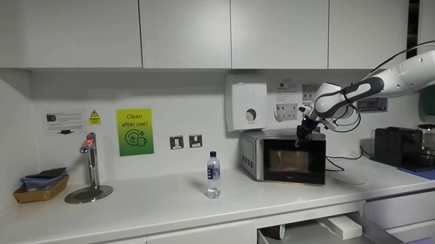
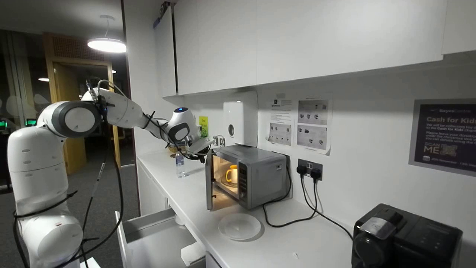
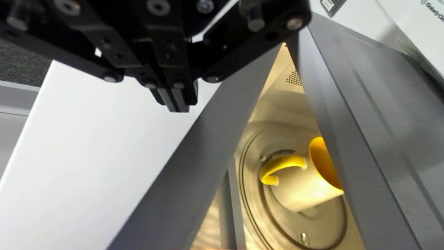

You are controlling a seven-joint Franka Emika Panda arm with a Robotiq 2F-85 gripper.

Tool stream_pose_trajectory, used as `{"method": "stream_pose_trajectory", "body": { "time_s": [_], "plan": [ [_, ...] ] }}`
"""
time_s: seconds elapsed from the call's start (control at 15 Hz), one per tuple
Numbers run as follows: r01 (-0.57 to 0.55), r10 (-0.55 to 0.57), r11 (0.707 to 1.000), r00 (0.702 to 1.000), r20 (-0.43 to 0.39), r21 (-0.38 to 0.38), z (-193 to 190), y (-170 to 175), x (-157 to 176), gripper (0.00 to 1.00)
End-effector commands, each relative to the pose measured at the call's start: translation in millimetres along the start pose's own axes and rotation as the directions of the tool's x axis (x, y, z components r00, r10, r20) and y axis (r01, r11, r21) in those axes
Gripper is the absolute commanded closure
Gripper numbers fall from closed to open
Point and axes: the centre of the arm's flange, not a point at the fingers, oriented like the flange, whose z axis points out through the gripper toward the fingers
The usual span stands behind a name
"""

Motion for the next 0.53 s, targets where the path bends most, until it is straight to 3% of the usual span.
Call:
{"method": "stream_pose_trajectory", "body": {
  "time_s": [0.0, 0.47],
  "plan": [
    [-0.03, 0.034, 0.996, 0.999, 0.039, -0.085, 5, 16, -13, 1.0],
    [-0.153, 0.169, 0.966, 0.983, 0.066, -0.209, 17, 44, -40, 1.0]
  ]
}}
